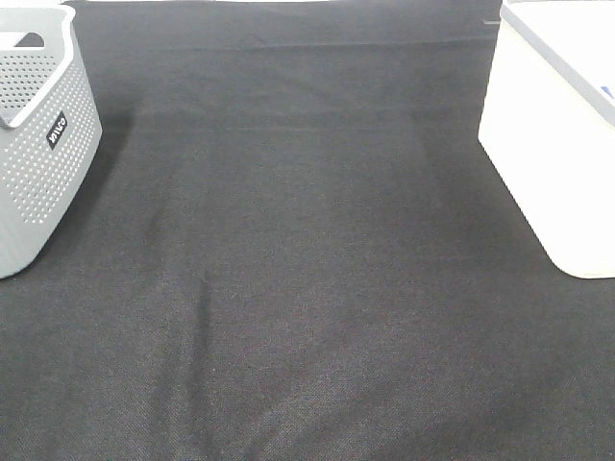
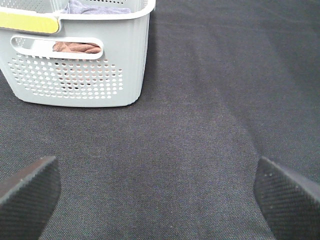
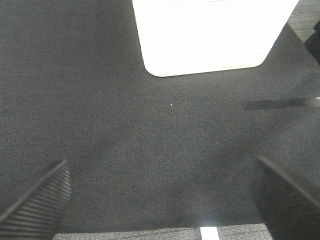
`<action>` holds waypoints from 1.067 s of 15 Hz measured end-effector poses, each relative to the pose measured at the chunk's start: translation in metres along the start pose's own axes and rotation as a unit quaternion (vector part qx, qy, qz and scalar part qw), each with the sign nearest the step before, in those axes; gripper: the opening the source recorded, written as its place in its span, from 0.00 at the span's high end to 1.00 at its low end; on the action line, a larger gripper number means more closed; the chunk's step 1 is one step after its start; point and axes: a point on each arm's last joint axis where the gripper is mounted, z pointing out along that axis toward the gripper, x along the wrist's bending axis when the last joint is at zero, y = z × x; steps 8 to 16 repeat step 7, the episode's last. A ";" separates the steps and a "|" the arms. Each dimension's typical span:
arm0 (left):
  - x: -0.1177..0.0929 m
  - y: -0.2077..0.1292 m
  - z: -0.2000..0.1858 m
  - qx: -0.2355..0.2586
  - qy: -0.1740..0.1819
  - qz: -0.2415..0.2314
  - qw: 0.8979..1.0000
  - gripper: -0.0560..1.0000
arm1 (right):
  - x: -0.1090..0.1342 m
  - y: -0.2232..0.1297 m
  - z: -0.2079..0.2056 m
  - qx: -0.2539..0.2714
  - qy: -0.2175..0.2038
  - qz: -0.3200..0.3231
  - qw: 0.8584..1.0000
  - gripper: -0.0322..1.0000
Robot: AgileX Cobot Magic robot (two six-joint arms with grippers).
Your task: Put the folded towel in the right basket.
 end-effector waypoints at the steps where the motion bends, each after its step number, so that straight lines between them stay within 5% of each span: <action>1: 0.000 0.000 0.000 0.000 0.000 0.000 1.000 0.03 | 0.000 0.000 0.000 0.000 0.000 0.000 1.000 0.05; 16: 0.000 0.000 0.000 0.000 0.000 0.000 1.000 0.03 | 0.000 0.000 0.000 0.000 0.000 0.000 1.000 0.05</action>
